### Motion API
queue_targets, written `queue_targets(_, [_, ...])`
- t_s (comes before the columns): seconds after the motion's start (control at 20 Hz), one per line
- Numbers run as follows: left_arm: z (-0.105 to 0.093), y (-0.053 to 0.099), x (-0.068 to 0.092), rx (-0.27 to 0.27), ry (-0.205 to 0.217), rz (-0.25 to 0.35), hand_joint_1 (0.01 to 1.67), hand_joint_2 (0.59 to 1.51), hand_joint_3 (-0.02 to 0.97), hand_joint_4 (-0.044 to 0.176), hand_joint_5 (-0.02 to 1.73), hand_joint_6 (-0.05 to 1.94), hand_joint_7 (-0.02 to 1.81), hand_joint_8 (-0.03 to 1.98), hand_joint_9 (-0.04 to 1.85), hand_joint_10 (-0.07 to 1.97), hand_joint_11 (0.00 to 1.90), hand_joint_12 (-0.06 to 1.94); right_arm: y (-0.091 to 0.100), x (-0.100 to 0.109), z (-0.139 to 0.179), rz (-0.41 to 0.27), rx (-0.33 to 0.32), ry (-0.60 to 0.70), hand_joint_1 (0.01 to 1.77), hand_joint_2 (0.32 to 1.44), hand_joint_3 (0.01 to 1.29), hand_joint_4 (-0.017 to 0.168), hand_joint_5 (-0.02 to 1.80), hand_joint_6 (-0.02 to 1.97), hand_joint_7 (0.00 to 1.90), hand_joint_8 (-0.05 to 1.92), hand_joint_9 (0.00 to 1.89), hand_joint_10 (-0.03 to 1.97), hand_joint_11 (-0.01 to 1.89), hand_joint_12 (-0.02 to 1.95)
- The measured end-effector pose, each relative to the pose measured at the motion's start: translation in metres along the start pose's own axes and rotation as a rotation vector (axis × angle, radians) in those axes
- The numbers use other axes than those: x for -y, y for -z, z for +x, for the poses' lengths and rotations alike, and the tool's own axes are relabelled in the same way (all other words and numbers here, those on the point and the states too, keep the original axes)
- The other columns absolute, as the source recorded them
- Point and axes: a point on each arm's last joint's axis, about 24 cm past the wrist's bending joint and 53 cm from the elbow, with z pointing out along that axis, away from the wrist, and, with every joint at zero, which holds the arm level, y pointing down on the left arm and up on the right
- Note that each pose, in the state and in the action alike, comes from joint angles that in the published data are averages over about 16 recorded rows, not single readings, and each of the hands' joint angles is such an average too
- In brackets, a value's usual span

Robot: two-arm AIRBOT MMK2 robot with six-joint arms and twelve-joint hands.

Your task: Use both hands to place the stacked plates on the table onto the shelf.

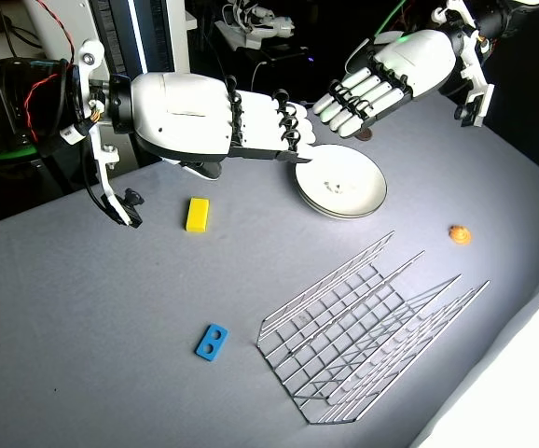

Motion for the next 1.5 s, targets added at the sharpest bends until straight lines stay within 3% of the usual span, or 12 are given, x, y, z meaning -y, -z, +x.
queue_targets(0.4, [0.011, -0.007, -0.001, -0.031, 0.014, -0.023, 0.02, 0.603, 0.972, 0.003, 0.02, -0.01, 0.02, -0.01, 0.02, 0.01, 0.02, -0.01, -0.001, -0.001, 0.002, -0.003, -0.003, 0.003, 1.4, 1.01, 0.02, -0.002, 0.02, 0.02, 0.02, 0.01, 0.02, 0.0, 0.02, 0.06])
queue_targets(0.65, [0.028, -0.006, -0.007, -0.053, 0.05, -0.06, 0.02, 0.603, 0.973, 0.003, 0.02, -0.01, 0.02, -0.01, 0.02, 0.01, 0.02, -0.01, -0.001, -0.001, 0.002, -0.007, -0.003, 0.006, 1.4, 1.01, 0.02, -0.002, 0.02, 0.02, 0.02, 0.01, 0.02, 0.0, 0.02, 0.03])
queue_targets(1.2, [0.059, 0.019, -0.032, -0.102, 0.131, -0.176, 0.02, 0.61, 0.972, 0.002, 0.02, -0.01, 0.02, -0.01, 0.02, 0.01, 0.02, -0.01, -0.001, -0.002, 0.003, -0.009, -0.003, 0.005, 1.4, 1.01, 0.02, -0.002, 0.02, 0.02, 0.02, 0.01, 0.02, 0.0, 0.02, 0.02])
queue_targets(1.5, [0.07, 0.035, -0.036, -0.127, 0.14, -0.199, 0.02, 0.62, 0.96, 0.0, 0.02, -0.01, 0.02, -0.01, 0.02, 0.01, 0.02, -0.01, -0.001, -0.002, 0.003, -0.009, -0.003, 0.005, 1.4, 1.01, 0.02, -0.002, 0.02, 0.02, 0.02, 0.01, 0.01, 0.0, 0.02, 0.07])
